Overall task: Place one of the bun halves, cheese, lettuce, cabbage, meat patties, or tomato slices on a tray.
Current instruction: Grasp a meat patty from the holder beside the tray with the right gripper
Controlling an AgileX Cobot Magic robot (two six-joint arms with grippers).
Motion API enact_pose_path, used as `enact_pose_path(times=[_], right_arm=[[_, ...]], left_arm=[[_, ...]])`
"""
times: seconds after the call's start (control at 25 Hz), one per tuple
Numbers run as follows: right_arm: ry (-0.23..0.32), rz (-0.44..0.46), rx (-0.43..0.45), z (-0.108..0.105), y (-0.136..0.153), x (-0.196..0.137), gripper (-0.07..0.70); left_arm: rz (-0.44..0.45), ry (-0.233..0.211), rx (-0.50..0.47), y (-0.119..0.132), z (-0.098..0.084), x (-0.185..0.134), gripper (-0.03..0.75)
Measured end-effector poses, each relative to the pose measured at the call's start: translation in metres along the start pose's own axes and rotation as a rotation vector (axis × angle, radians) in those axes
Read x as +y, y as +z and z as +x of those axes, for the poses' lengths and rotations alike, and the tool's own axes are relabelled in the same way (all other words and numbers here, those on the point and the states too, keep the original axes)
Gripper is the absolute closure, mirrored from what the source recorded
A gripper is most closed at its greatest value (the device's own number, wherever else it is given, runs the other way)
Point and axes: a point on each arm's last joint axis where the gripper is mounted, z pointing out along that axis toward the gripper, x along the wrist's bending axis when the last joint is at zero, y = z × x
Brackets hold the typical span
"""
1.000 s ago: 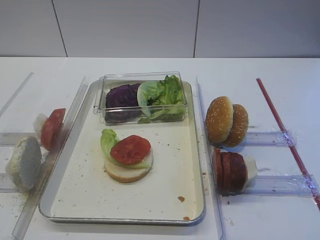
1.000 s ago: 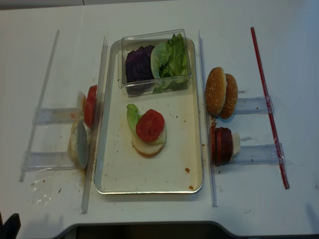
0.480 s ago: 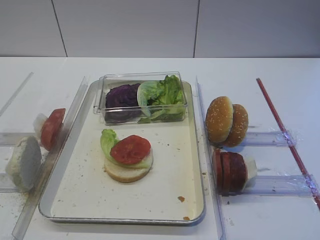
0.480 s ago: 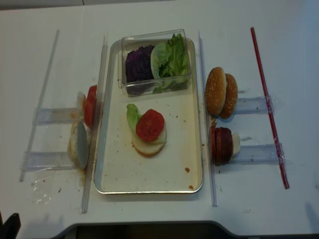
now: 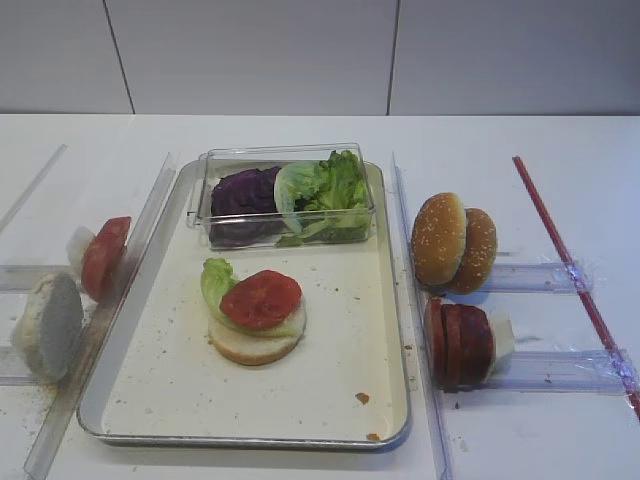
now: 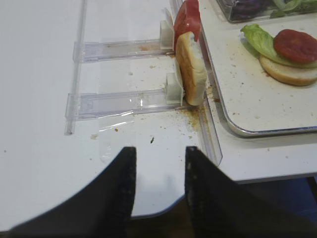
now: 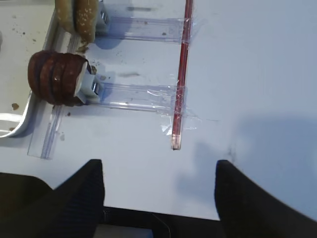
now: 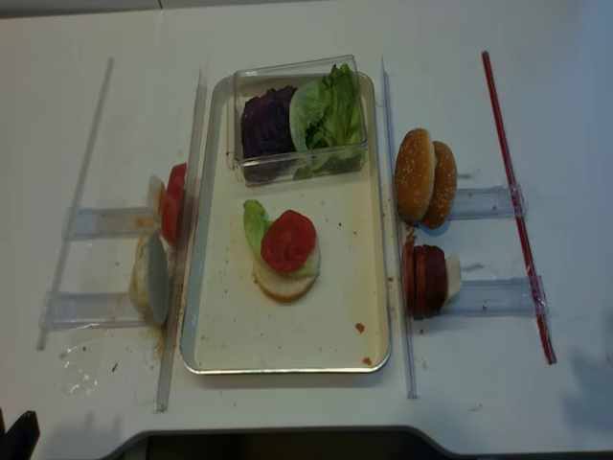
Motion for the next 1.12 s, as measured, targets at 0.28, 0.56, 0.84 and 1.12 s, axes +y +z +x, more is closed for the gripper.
enact_pose_path(times=[0.28,0.56,0.84,1.12], right_arm=[[0.057,0.144,0.0,-0.001,0.013,0.044,0.136],[0.069,0.218,-0.001,-0.003,0.029,0.058,0.136],[0.195,0.267,0.058,0.003,0.039,0.062,0.137],[0.263,0.34,0.112,0.007,0.055,0.068,0.136]], left_arm=[[0.0,0.0,0.0,0.0,0.0,0.0,0.481],[0.0,0.0,0.0,0.0,0.0,0.0,0.481],[0.0,0.0,0.0,0.0,0.0,0.0,0.481],[0.0,0.0,0.0,0.0,0.0,0.0,0.481]])
